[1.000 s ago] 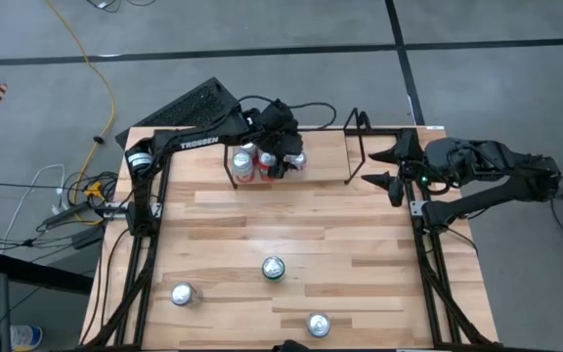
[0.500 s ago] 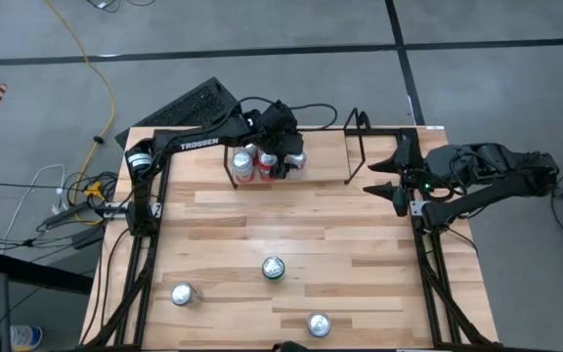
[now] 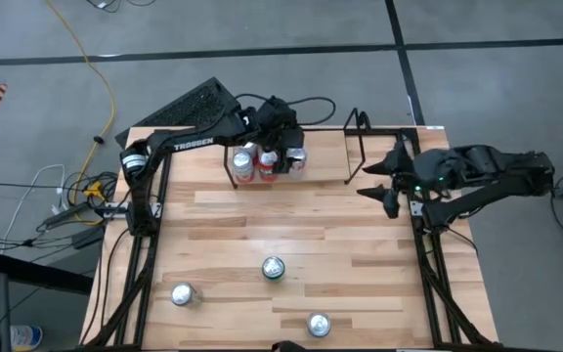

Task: Place canned beverage on shelf
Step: Put the top right silver soda can on the shelf

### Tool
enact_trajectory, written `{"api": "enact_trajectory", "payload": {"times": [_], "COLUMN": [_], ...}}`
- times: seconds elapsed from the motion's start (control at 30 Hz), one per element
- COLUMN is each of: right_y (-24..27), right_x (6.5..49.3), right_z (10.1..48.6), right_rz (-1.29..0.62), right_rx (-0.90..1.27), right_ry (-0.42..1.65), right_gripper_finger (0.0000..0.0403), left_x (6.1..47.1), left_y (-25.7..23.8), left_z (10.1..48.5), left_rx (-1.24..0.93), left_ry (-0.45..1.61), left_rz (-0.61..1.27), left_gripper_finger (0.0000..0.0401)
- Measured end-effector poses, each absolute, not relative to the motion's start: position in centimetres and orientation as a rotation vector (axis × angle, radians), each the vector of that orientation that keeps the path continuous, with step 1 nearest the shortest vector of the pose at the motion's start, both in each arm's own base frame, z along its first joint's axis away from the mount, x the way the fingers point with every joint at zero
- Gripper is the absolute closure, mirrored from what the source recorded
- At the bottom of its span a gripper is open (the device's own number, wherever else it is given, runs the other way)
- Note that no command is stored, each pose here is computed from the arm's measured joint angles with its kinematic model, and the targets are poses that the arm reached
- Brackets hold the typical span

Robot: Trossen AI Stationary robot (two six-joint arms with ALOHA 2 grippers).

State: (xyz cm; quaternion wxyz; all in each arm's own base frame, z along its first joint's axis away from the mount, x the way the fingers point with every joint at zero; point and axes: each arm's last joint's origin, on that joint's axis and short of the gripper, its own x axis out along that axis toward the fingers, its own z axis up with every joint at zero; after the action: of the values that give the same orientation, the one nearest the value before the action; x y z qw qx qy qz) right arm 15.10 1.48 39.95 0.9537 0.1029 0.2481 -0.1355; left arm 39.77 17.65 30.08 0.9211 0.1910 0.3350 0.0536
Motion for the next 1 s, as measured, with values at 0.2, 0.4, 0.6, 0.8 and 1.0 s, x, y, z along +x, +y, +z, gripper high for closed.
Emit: {"api": "enact_trajectory", "payload": {"times": [0.2,0.4,0.6,0.8,1.0], "right_y": [1.2,-0.6,-3.8,-7.3,-10.1], "right_x": [17.4,21.6,26.3,29.3,30.7], "right_z": [38.9,37.8,36.1,33.2,31.0], "right_rz": [-0.422,-0.473,-0.361,-0.245,-0.29], "right_rx": [0.109,-0.02,-0.088,-0.115,-0.143], "right_ry": [0.556,0.578,0.574,0.652,0.71], "right_gripper_finger": [0.0127,0.0127,0.0127,0.0126,0.011], "left_x": [38.6,36.0,31.8,27.0,24.0], "left_y": [16.0,12.4,8.0,4.5,2.9], "left_z": [33.6,40.9,47.0,50.2,51.2], "left_rx": [0.376,0.354,0.341,0.333,0.265], "left_ry": [0.63,0.489,0.325,0.242,0.247], "left_rz": [0.141,0.168,0.147,0.088,0.098], "left_gripper_finger": [0.0065,0.0065,0.0065,0.0065,0.0065]}}
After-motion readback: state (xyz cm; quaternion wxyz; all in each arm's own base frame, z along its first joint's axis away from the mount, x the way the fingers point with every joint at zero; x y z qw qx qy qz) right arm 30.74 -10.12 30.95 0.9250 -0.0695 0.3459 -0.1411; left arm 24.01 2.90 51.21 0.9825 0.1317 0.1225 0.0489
